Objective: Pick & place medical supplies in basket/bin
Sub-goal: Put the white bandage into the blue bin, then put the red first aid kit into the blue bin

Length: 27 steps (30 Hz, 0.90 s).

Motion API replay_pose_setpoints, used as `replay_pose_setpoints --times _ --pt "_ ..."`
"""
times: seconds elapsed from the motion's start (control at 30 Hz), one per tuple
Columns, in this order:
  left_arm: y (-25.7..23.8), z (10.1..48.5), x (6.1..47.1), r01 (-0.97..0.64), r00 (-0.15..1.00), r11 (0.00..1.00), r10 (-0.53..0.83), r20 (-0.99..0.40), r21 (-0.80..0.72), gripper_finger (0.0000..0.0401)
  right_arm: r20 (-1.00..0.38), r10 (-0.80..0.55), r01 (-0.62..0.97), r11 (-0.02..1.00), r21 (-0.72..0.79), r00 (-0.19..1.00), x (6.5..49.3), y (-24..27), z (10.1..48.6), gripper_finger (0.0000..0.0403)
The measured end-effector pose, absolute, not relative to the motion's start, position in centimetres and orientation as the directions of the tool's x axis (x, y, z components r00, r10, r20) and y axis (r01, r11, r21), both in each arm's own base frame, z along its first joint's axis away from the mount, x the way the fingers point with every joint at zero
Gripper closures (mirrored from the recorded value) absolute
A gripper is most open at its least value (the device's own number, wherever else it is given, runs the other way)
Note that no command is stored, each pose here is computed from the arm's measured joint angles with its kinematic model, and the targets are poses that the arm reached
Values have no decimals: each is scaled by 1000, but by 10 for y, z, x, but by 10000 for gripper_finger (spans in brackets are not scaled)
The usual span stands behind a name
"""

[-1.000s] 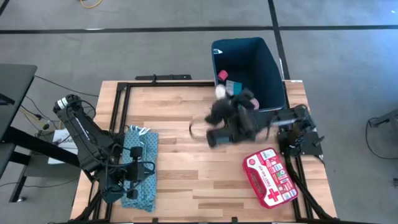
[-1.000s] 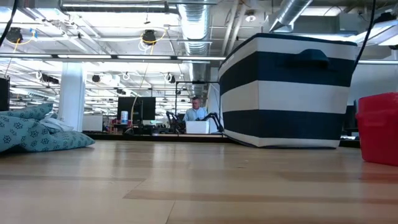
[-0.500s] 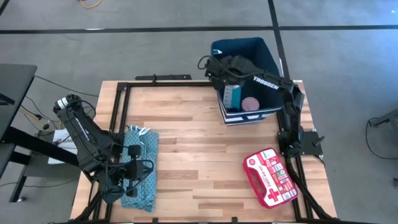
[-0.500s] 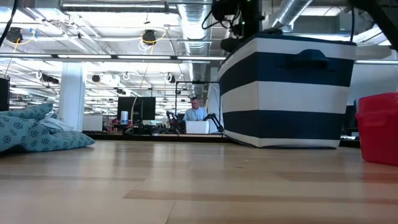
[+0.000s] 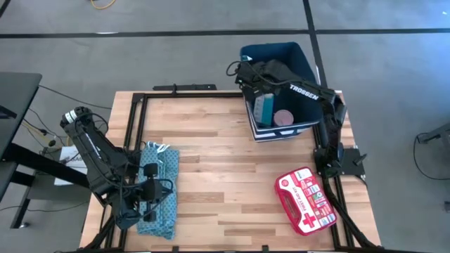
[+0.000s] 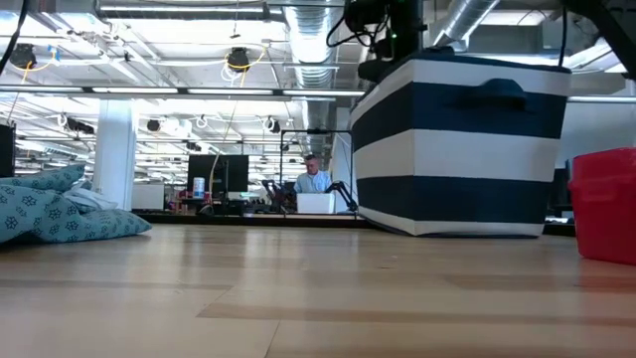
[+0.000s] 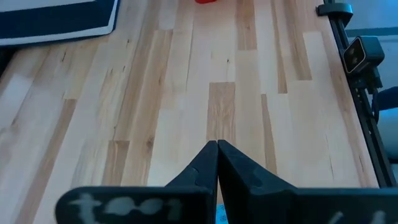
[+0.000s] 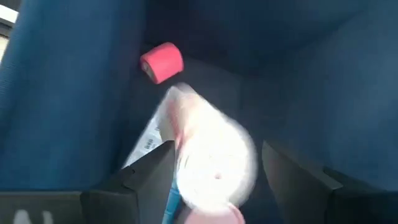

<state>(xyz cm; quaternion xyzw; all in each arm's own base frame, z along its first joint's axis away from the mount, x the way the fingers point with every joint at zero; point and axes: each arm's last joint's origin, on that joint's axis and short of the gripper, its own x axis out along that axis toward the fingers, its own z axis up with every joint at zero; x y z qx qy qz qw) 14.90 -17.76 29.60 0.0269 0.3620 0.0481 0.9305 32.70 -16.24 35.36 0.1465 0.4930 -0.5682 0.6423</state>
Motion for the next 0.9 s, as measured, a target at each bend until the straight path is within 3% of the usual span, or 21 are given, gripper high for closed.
replay_pose_setpoints --times 0.27,0.47,0.73,0.9 --pt "-177 296 149 -114 743 992 124 -657 58 401 -784 -620 858 387 -339 -31 305 -138 390 159" --pt "-177 297 149 -134 751 990 136 -646 53 401 -772 -625 831 486 -272 113 293 -97 416 159" --pt "-177 297 150 -152 754 988 141 -641 39 401 -820 -431 689 722 -64 376 283 -12 437 158" --pt "-177 297 150 -152 754 988 141 -641 39 401 -841 -299 546 838 -5 451 282 51 435 158"
